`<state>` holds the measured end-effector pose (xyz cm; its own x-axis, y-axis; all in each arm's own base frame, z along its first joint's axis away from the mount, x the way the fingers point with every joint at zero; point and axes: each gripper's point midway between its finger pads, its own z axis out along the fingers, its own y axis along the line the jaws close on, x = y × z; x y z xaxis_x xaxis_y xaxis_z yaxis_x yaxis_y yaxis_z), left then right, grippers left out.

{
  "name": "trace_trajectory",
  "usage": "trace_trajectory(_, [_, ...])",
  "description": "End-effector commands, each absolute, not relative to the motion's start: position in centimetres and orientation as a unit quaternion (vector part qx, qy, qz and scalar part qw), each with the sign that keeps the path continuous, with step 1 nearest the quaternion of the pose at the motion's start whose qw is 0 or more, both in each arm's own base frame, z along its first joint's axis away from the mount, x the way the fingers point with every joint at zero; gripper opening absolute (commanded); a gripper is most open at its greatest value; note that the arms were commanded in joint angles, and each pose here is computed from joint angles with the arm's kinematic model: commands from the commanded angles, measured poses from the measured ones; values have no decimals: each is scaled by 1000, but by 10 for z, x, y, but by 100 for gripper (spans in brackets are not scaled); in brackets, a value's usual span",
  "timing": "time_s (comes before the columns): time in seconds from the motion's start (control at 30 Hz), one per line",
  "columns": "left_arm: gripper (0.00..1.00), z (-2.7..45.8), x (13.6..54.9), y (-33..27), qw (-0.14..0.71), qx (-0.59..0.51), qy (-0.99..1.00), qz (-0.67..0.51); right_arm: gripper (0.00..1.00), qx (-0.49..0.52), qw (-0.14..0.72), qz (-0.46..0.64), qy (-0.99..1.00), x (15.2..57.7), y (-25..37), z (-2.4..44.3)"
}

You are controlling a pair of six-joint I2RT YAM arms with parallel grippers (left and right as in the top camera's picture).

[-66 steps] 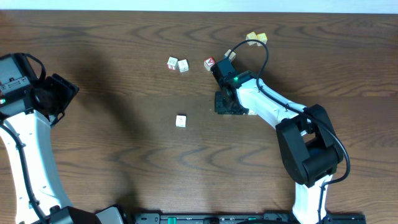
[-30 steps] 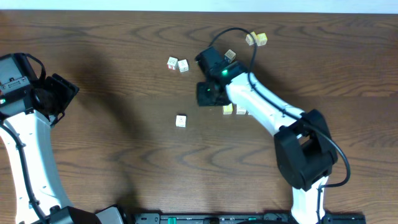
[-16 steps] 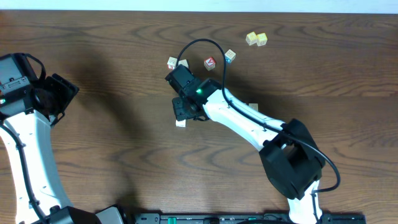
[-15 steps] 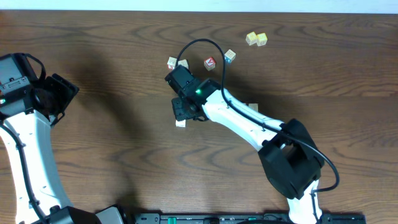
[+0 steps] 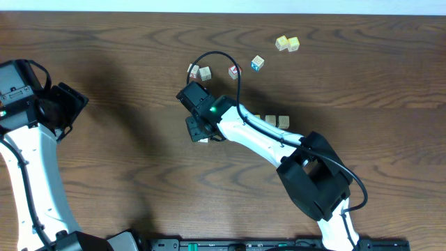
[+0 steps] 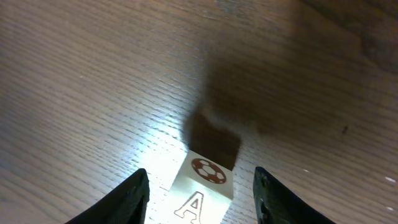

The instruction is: Lift 4 blocks

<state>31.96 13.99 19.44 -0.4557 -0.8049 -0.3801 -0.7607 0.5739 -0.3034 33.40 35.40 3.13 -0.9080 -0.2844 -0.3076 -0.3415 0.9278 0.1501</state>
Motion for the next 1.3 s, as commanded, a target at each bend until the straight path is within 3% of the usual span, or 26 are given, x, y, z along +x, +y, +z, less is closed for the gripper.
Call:
trace_trajectory(0.0, [76,194,320,142,245,-462,851,-42,53,-182,155,102,966,333,364,38])
trace_trajectory(0.3, [76,194,320,142,245,-462,851,-41,59,-181,146,89,968,331,359,29])
trace_trajectory(1.03, [76,194,320,142,245,-462,851,-41,43,-111,100,58,987,331,322,21])
trace_trajectory(1.27, [76,194,320,142,245,-462,851,-41,43,-218,114,50,968,331,328,22])
